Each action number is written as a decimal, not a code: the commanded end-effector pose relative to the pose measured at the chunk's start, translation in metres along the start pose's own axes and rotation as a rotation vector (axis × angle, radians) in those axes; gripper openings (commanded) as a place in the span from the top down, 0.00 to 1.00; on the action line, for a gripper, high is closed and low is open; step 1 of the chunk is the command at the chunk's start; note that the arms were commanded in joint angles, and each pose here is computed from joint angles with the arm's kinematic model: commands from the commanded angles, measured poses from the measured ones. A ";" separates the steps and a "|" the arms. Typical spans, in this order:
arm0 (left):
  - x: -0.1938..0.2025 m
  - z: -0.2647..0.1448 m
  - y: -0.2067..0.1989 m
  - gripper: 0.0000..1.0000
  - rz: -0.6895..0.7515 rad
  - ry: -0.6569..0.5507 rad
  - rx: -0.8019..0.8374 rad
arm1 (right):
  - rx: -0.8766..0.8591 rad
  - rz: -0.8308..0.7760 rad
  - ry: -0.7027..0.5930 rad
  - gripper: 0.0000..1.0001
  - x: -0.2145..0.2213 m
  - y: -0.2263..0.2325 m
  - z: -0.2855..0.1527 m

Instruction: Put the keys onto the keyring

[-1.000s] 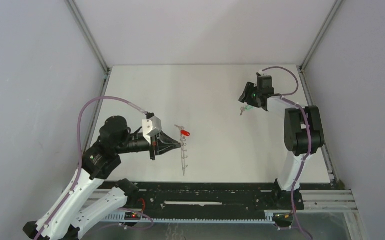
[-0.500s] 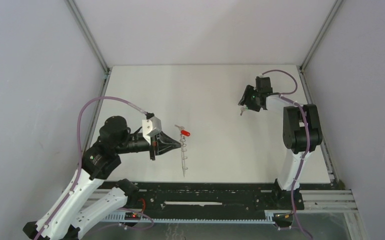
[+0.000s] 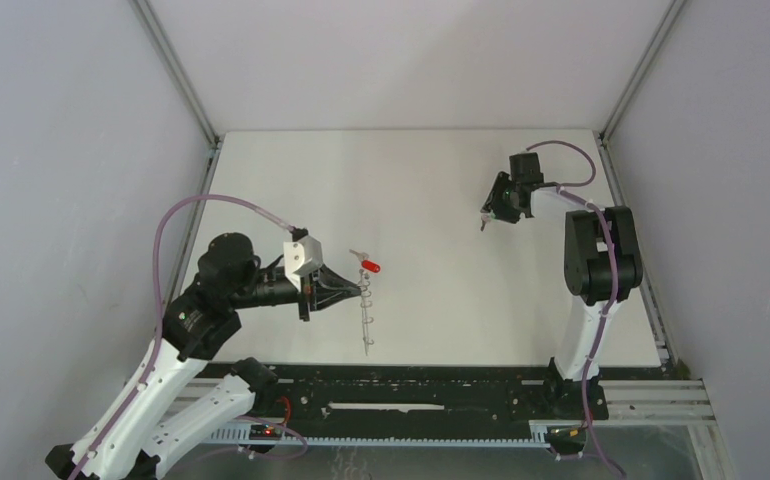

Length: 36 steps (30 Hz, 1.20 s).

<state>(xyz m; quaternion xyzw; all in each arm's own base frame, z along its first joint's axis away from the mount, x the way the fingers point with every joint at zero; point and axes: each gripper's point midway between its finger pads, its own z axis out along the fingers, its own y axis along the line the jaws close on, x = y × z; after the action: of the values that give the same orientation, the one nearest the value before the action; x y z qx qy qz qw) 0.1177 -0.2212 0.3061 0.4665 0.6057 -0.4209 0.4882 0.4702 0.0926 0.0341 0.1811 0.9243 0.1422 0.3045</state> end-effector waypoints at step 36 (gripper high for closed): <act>-0.022 -0.012 -0.001 1.00 0.125 -0.035 -0.026 | 0.086 0.084 -0.097 0.77 -0.019 0.011 -0.004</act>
<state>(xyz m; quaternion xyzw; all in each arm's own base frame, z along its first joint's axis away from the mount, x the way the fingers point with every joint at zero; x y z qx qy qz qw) 0.1180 -0.2162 0.2976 0.4804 0.6085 -0.4005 0.4885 0.4734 0.0920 0.0359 0.2314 0.9146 0.1085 0.3134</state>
